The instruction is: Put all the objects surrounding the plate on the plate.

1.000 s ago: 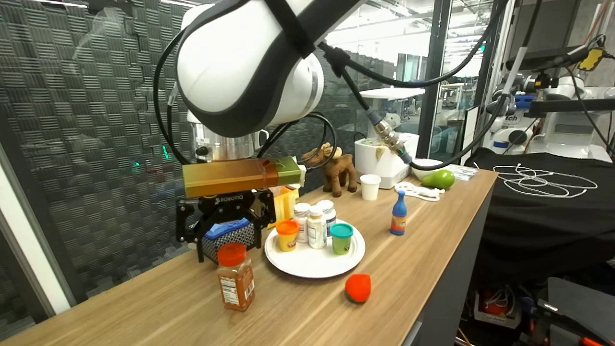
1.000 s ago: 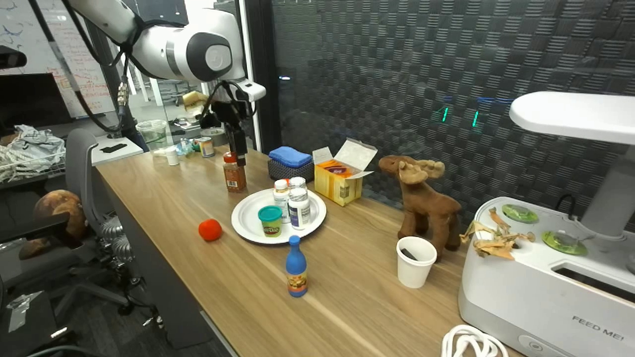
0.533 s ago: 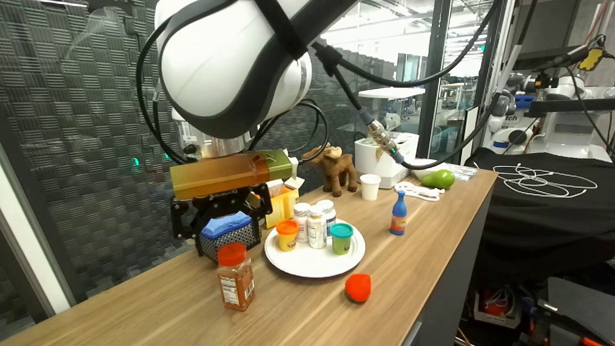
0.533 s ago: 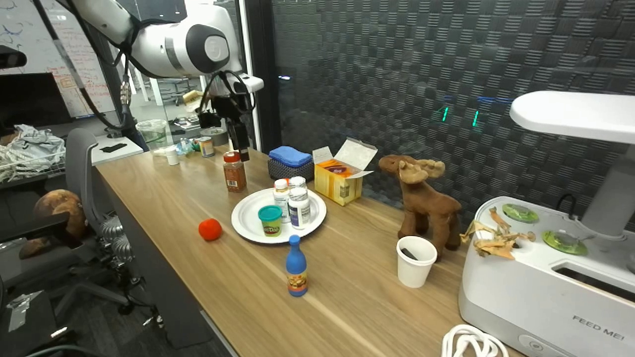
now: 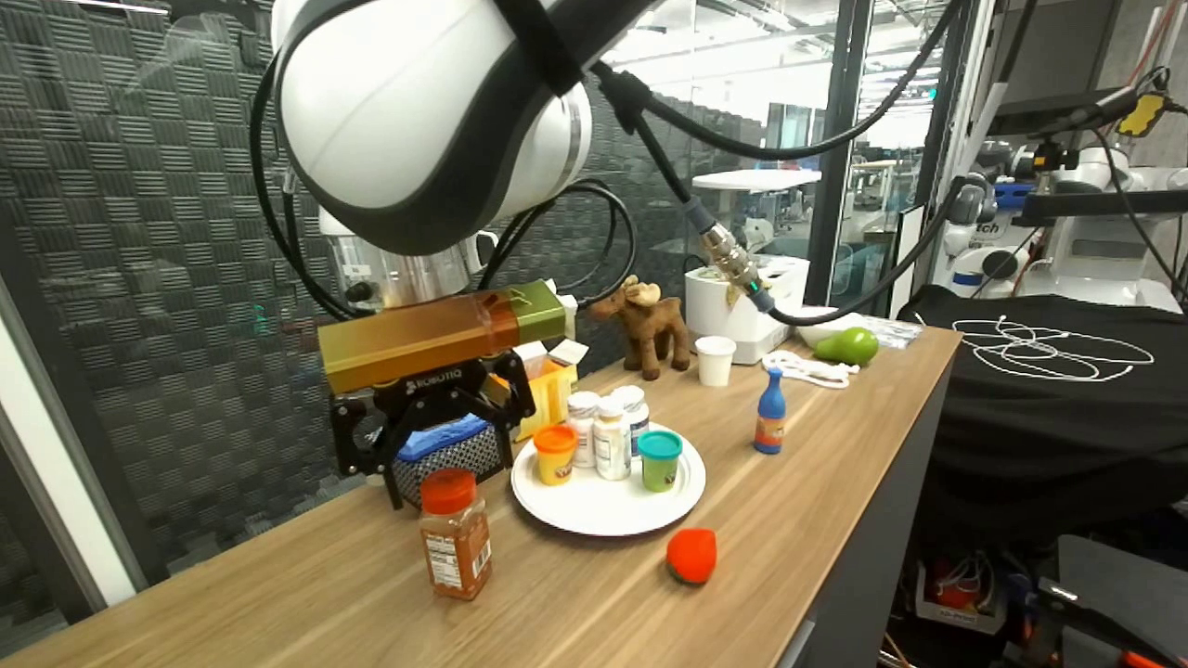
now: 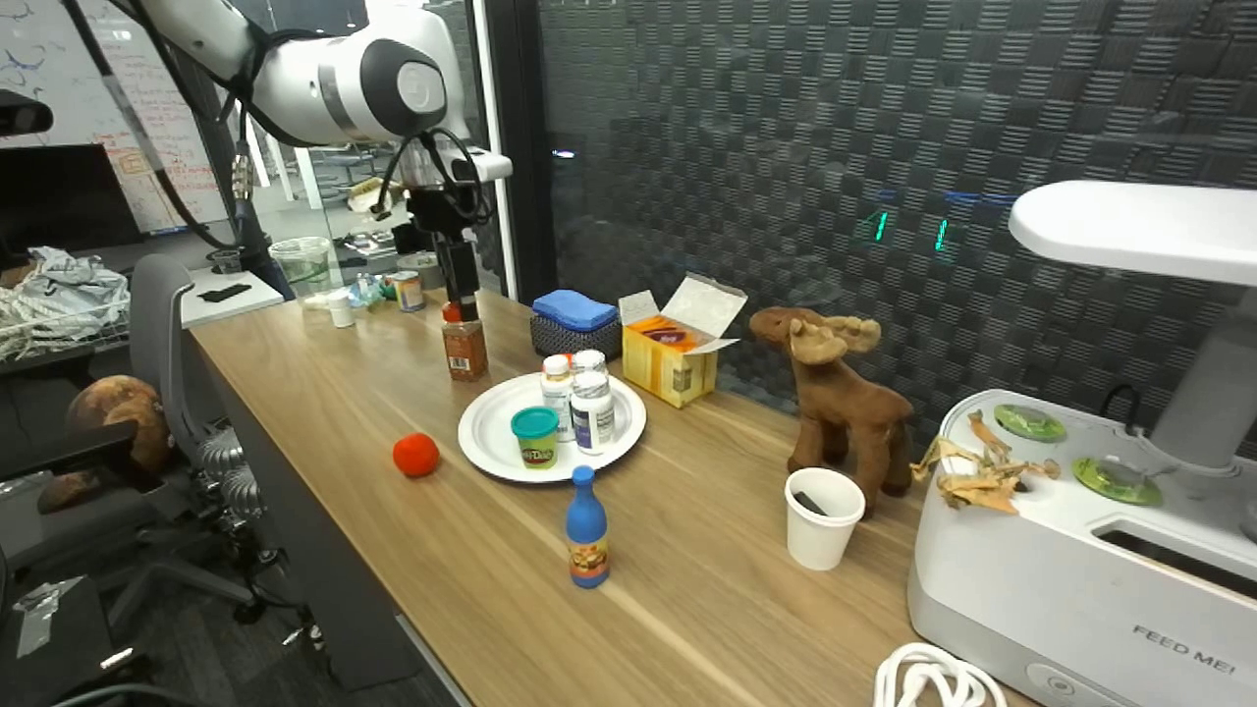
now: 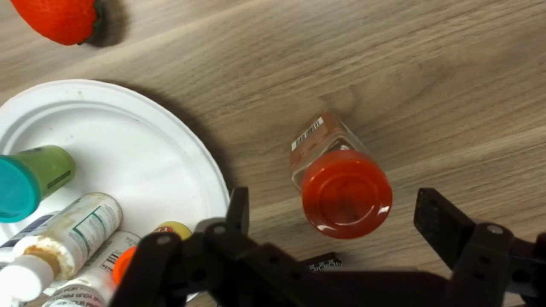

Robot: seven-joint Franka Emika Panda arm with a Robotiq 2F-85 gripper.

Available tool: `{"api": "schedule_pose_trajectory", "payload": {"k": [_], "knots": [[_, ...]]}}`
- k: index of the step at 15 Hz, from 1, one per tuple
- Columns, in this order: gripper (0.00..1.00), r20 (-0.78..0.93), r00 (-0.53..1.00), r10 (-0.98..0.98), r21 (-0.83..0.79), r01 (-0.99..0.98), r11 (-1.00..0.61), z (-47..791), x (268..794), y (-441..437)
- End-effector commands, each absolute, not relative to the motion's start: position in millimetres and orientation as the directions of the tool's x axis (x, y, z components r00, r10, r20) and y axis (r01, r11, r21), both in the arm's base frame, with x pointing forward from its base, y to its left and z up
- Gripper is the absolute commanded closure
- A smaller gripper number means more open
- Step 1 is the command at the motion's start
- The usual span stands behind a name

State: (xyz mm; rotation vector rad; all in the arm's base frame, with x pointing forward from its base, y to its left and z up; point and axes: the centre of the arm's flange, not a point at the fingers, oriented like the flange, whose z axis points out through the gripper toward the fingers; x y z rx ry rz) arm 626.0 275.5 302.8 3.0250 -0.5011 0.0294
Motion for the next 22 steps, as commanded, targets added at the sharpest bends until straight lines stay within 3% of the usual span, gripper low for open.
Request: {"api": "schedule_pose_trajectory", "payload": {"k": [1, 4, 5, 7, 12, 22], "knots": [[0.00, 0.018, 0.941, -0.337, 0.071, -0.338, -0.939, 312.6, 629.2, 281.6], [0.00, 0.012, 0.942, -0.336, 0.062, -0.336, -0.940, 313.4, 630.3, 283.2], [0.25, 0.005, 0.944, -0.330, 0.056, -0.330, -0.942, 312.6, 630.9, 283.4], [0.34, -0.015, 0.943, -0.333, 0.048, -0.332, -0.942, 311.0, 631.7, 283.5], [0.73, -0.019, 0.938, -0.345, 0.040, -0.344, -0.938, 315.9, 628.3, 282.3], [0.76, 0.051, 0.925, -0.377, 0.024, -0.379, -0.925, 358.0, 626.9, 268.1]]}}
